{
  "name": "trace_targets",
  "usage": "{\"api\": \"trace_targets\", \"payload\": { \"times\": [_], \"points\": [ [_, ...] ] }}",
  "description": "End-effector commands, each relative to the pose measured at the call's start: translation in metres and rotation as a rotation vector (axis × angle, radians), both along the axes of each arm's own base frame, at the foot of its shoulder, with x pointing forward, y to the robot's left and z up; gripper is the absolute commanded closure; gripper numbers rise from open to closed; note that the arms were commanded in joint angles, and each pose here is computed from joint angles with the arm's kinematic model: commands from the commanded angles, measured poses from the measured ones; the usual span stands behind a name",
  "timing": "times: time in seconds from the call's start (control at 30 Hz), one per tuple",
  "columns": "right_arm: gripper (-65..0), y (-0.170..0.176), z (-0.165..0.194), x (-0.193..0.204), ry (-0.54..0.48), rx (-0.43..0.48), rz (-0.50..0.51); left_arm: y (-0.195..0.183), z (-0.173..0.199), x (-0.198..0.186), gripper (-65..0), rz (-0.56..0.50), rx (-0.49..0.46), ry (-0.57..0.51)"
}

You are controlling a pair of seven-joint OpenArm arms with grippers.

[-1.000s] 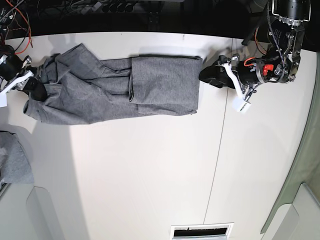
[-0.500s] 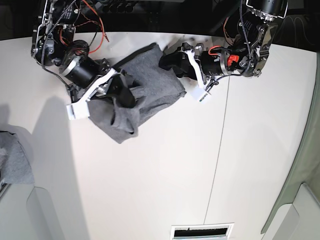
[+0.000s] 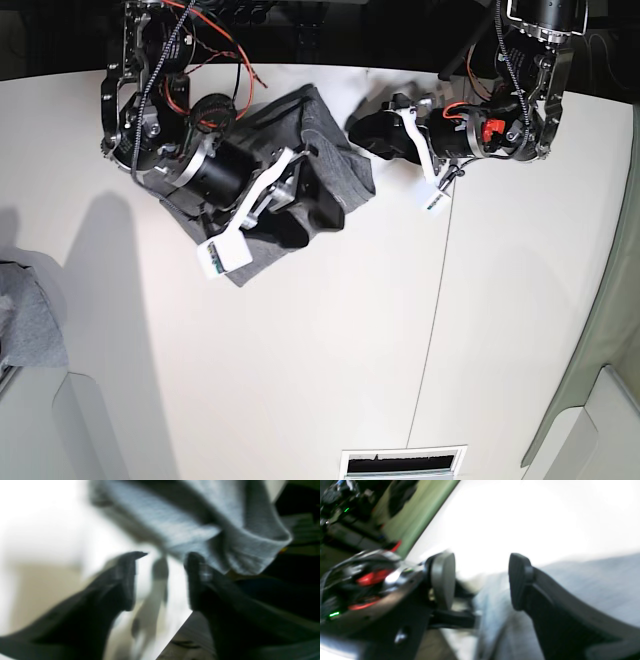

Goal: Layout the t-shirt on the table in an organized manner, then fold the t-shirt properly
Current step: 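Fold the strip again, bringing both grippers together over the shirt, then press and tuck the folded bundle edges with both grippers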

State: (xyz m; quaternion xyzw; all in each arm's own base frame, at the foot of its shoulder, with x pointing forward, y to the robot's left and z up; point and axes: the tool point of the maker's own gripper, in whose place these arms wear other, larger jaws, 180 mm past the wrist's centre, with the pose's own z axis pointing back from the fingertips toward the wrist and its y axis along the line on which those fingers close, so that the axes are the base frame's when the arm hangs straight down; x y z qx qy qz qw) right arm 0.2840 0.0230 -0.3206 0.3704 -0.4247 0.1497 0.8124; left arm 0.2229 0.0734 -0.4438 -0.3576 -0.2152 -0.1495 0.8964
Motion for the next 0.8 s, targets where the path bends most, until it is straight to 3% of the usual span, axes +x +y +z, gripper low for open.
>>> {"api": "trace_targets", "payload": {
  "times": [0.0, 0.07, 0.2, 0.37, 0.53, 0.67, 0.77],
  "points": [
    [-33.4, -0.008, 0.021, 0.018, -0.083, 0.014, -0.040, 0.006, 0.022, 0.019, -21.9, 0.026, -0.031, -0.080],
    [-28.9, -0.031, 0.029, 0.041, -0.128, -0.026, -0.127, 0.020, 0.043, 0.031, -16.6, 0.045, -0.023, -0.147],
    [0.0, -0.074, 0.039, 0.077, -0.172, -0.112, -0.252, 0.030, 0.085, 0.046, -14.8, 0.025, -0.020, -0.275],
    [0.0, -0.097, 0.027, 0.107, -0.128, -0.096, -0.322, 0.005, 0.098, 0.041, -14.8, -0.028, -0.079, -0.299],
    [0.0, -0.093, -0.011, 0.140, -0.014, -0.036, -0.323, -0.068, 0.093, 0.012, -14.8, -0.158, -0.197, -0.247],
    [0.0, -0.069, -0.045, 0.148, 0.101, -0.040, -0.241, -0.111, 0.087, -0.007, -14.8, -0.244, -0.213, -0.238],
    [0.0, -0.052, -0.070, 0.141, 0.163, -0.093, -0.169, -0.117, 0.071, -0.013, -14.8, -0.276, -0.152, -0.231]
  ]
}}
